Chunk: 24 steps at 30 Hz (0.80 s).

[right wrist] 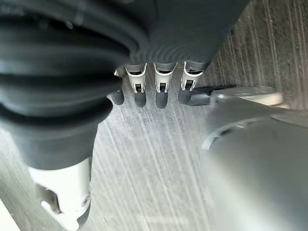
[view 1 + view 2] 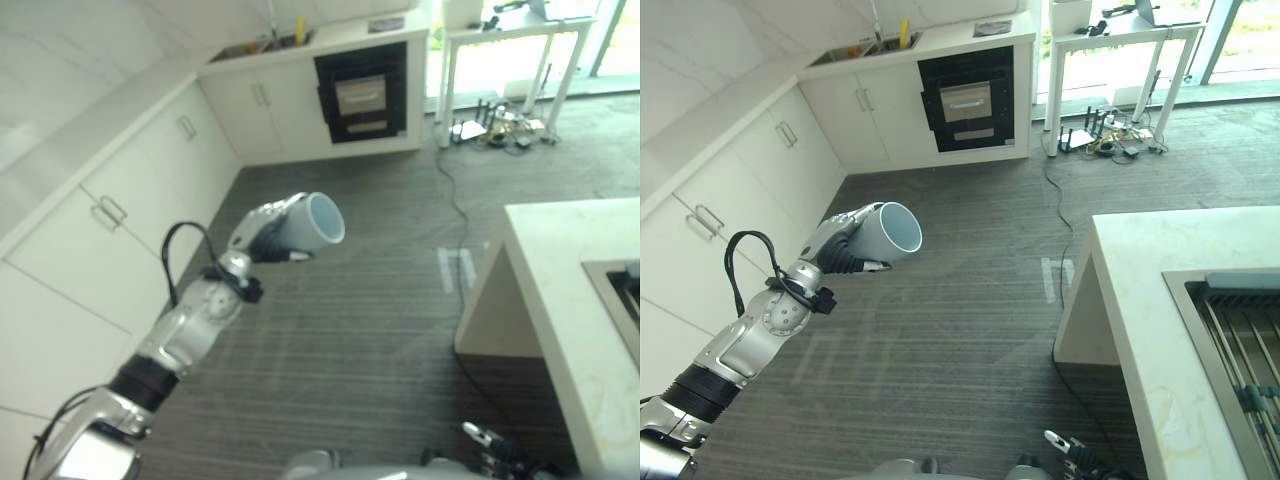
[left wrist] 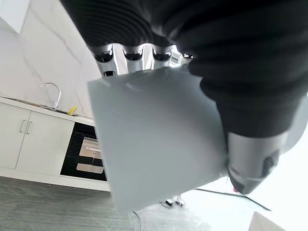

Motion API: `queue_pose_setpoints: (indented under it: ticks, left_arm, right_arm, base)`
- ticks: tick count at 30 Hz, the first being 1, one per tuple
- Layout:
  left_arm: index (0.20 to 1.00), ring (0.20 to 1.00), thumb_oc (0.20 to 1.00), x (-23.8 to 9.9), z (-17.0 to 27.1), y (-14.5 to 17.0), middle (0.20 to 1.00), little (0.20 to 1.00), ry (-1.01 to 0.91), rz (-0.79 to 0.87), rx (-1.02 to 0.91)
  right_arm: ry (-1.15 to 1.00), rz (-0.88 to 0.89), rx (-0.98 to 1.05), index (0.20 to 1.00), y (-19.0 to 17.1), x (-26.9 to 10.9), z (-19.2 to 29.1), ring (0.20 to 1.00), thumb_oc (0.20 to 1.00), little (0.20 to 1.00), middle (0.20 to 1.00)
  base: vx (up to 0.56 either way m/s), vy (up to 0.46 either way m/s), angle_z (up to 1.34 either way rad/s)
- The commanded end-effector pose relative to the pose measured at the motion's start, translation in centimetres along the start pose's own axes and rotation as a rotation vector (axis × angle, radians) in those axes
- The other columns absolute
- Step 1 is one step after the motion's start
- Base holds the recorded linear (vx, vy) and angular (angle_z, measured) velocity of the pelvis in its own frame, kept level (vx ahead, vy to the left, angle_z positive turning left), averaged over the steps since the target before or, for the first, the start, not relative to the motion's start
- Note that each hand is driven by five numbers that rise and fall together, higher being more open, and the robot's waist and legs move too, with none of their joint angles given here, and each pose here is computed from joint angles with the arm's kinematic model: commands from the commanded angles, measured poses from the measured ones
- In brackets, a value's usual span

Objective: Place the dishes in the dishwasher.

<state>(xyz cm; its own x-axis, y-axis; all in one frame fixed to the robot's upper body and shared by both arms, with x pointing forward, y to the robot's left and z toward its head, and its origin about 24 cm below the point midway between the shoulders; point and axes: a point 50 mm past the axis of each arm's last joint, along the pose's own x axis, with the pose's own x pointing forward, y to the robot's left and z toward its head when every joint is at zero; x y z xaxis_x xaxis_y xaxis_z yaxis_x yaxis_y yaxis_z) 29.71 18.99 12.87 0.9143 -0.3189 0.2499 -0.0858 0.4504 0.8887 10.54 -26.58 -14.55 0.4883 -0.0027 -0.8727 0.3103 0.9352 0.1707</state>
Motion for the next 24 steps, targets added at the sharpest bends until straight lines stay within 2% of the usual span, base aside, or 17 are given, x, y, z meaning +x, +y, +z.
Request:
queue_pose_setpoints:
  ticks: [1, 7, 12, 16, 24]
  left_arm:
    - [0.2, 0.2, 0.2, 1.6, 1.0, 4.8, 0.2, 0.2, -0.078, 0.182, 0.039]
    - [0.2, 0.2, 0.2, 2.7, 1.9, 4.9, 0.2, 0.2, -0.121, 0.129, 0.079]
    - [0.2, 0.2, 0.2, 3.1, 1.1, 5.8, 0.2, 0.2, -0.113, 0.114, 0.128]
    - [0.2, 0.2, 0.2, 3.2, 1.7, 6.4, 0.2, 0.2, -0.134, 0.104, 0.139]
    - [0.2, 0.2, 0.2, 2.7, 2.1, 5.6, 0.2, 0.2, -0.165, 0.062, 0.16]
  right_arm:
    - [-0.031, 0.015, -0.033, 1.0, 0.2, 0.0, 0.5, 1.0, 1.0, 1.0, 1.0]
    - [-0.082, -0.006, 0.068, 1.0, 1.2, 0.3, 0.0, 1.0, 1.0, 1.0, 1.0]
    - [-0.116, 0.058, 0.052, 1.0, 2.6, 0.7, 0.8, 1.0, 1.0, 1.0, 1.0]
    - [-0.141, 0.066, 0.055, 1.0, 2.7, 0.7, 1.2, 1.0, 1.0, 1.0, 1.0]
    - [-0.17, 0.086, 0.101, 1.0, 2.5, 0.6, 1.5, 1.0, 1.0, 1.0, 1.0]
  base:
    - [0.31, 0.544, 0.01]
    - [0.29, 0.496, -0.06]
    - [0.28, 0.39, 0.1]
    - [0.37, 0.045, -0.11]
    - [0.48, -0.179, 0.46]
